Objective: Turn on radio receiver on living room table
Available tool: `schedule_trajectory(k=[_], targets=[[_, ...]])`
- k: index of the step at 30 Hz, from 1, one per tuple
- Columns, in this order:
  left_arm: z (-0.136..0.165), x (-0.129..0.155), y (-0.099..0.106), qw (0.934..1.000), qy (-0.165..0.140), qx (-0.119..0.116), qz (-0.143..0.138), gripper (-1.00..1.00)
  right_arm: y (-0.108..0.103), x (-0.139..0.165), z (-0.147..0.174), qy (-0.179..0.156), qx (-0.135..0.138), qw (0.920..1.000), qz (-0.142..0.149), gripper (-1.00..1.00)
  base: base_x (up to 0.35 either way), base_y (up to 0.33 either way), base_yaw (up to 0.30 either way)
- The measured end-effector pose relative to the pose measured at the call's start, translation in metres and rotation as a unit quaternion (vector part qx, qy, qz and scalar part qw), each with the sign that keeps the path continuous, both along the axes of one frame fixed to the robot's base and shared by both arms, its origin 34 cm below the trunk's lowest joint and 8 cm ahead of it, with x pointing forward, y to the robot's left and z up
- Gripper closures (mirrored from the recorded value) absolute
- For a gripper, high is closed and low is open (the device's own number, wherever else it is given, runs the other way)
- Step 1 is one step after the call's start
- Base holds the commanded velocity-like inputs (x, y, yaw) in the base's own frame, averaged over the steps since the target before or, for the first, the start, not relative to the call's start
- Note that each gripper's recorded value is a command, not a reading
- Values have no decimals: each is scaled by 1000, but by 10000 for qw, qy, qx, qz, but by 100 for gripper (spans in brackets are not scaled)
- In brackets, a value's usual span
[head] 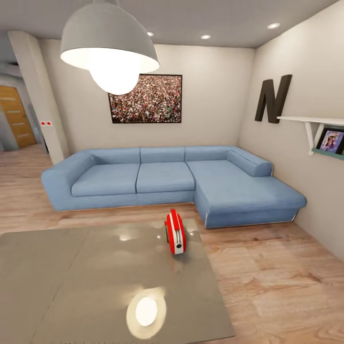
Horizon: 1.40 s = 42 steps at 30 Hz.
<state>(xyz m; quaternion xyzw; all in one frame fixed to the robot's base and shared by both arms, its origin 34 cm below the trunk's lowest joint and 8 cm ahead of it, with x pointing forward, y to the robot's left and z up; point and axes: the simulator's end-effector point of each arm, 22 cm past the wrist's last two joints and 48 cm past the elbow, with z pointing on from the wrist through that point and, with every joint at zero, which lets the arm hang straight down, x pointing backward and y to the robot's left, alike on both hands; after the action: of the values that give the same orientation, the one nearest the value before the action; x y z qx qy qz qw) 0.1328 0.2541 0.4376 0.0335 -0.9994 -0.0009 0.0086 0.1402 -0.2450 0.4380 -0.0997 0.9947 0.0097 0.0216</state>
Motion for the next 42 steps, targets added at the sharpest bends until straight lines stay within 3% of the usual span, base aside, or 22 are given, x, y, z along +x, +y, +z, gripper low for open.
schedule_trajectory(k=[10, 27, 42], targets=[[0, -1, 1, 10000, 18, 5, 1, -100, 0, -1, 0, 18, 2, 10000, 1, -100, 2, -12, 251], [0, -2, 0, 10000, 21, 0, 2, -100, 0, -2, 0, 19, 0, 10000, 16, -100, 164, -206, 11], [0, -2, 0, 10000, 27, 6, 3, -100, 0, -2, 0, 19, -1, 10000, 11, -100, 34, -28, 0]])
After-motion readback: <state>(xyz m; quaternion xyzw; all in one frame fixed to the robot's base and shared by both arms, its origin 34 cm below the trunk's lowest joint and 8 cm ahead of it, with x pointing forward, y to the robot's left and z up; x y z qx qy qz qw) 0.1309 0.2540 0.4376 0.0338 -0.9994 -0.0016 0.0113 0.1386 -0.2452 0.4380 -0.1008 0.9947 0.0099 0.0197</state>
